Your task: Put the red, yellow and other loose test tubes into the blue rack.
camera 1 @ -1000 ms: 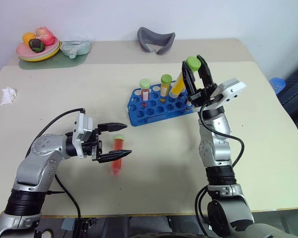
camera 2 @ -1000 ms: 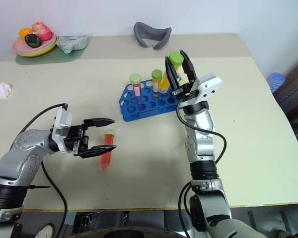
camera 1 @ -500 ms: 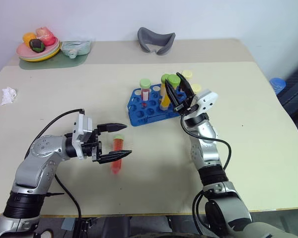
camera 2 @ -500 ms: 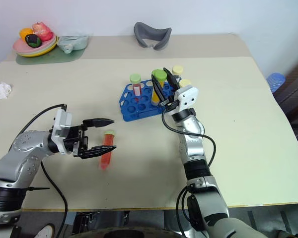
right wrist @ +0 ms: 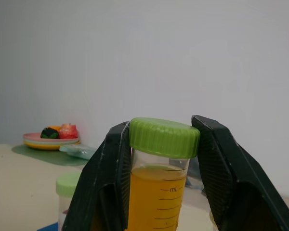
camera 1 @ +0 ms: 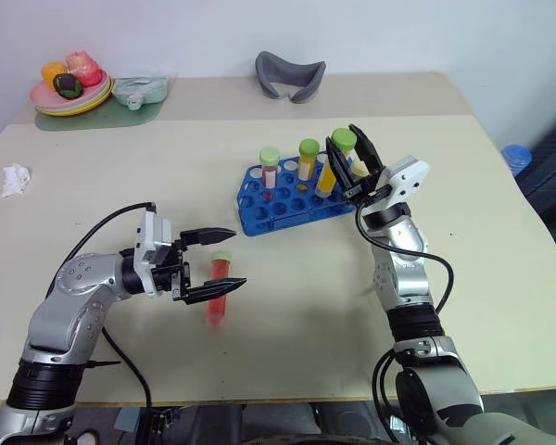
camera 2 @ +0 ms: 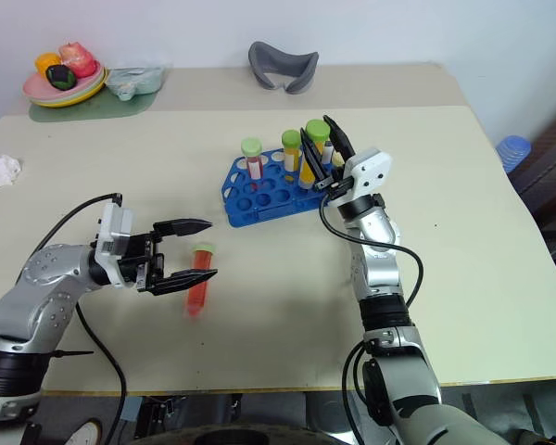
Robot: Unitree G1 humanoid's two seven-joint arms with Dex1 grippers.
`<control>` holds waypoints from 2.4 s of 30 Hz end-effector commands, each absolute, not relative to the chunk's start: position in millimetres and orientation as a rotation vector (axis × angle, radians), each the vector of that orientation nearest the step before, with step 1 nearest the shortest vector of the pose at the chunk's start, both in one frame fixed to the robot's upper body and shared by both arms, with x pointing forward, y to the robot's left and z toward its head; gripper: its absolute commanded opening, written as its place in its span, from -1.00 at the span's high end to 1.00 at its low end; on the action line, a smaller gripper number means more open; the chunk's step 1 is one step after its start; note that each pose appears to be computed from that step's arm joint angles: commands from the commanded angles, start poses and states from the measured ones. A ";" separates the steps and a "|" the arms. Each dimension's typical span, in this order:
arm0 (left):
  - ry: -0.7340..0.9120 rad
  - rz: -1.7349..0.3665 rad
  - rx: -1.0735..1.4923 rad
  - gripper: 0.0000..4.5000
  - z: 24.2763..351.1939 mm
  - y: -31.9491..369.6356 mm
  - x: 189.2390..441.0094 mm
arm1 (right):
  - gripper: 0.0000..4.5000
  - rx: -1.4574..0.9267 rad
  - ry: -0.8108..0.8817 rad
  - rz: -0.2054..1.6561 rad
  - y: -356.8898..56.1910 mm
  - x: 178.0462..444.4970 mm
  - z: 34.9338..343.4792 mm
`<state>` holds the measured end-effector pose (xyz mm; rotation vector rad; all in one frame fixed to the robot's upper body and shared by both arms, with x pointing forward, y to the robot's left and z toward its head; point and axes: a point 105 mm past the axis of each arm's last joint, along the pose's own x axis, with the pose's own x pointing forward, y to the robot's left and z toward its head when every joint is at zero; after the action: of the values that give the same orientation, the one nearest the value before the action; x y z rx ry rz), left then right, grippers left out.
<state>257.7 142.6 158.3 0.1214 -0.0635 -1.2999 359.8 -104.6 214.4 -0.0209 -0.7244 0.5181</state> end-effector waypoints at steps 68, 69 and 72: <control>-0.111 -0.940 0.111 -1.00 174.6 151.0 273.4 | -0.99 -0.166 -0.421 0.724 -116.9 303.9 219.2; -0.100 -0.885 0.108 -1.00 175.3 153.3 277.2 | -0.99 -0.195 -0.383 0.781 -119.7 295.6 216.2; -0.062 -0.731 0.089 -1.00 178.7 165.8 282.6 | -0.99 -0.276 -0.266 0.941 -123.7 274.9 205.8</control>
<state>282.1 159.5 165.2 0.0709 -0.0397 -0.8151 289.7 -124.5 192.5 -0.2587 -0.2427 0.8540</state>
